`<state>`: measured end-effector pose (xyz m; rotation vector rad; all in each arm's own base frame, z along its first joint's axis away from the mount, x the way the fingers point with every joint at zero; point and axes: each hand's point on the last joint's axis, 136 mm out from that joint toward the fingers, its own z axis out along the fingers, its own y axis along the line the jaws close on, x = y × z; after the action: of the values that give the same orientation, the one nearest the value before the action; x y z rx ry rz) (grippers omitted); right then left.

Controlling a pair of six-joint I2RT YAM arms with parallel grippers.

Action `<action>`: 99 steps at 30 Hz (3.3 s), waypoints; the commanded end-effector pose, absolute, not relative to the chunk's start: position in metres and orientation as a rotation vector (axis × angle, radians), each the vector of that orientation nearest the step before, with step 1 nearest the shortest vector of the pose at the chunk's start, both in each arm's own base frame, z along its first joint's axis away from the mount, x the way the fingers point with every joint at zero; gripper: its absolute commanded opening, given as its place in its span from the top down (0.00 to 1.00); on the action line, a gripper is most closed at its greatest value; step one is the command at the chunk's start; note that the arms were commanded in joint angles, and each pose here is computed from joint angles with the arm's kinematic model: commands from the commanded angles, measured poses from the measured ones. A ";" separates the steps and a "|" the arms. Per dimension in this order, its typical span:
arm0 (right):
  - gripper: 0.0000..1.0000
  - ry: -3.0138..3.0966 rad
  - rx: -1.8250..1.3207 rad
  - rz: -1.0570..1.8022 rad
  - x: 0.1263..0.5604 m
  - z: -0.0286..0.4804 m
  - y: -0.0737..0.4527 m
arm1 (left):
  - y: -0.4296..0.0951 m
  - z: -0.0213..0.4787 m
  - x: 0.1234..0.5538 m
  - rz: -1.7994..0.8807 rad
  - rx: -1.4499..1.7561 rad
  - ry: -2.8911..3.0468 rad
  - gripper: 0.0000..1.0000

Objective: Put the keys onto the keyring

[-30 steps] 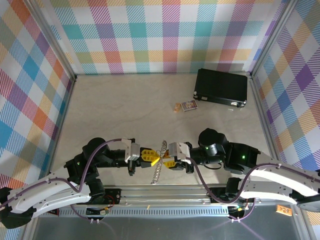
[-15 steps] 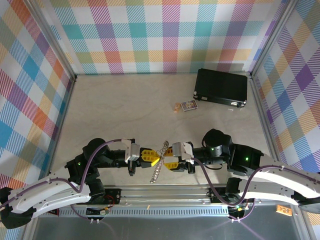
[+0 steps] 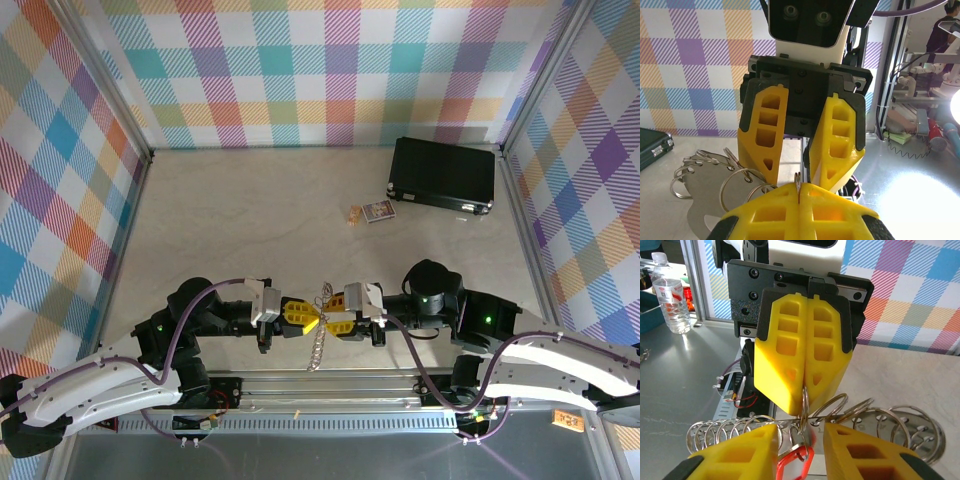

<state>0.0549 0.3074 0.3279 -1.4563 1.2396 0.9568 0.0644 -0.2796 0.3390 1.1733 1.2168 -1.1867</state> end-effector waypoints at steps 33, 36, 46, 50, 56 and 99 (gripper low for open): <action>1.00 1.420 -1.625 0.730 0.075 0.289 0.313 | -0.279 0.300 0.104 -0.855 1.250 1.479 0.87; 1.00 1.428 -1.630 0.731 0.074 0.289 0.313 | -0.279 0.299 0.105 -0.852 1.249 1.480 0.87; 1.00 1.459 -1.665 0.707 0.076 0.281 0.316 | -0.271 0.292 0.104 -0.828 1.260 1.530 0.80; 1.00 1.472 -1.675 0.693 0.077 0.278 0.316 | -0.269 0.291 0.105 -0.816 1.255 1.536 0.87; 1.00 1.460 -1.674 0.706 0.076 0.281 0.317 | -0.271 0.290 0.105 -0.818 1.259 1.539 0.97; 0.80 1.369 -1.543 0.870 0.060 0.310 0.304 | -0.273 0.346 0.076 -1.068 1.168 1.264 1.00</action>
<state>0.0651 0.3031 0.3043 -1.5561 1.3960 0.8322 0.0803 -0.2741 0.3263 1.2047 1.3452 -1.0303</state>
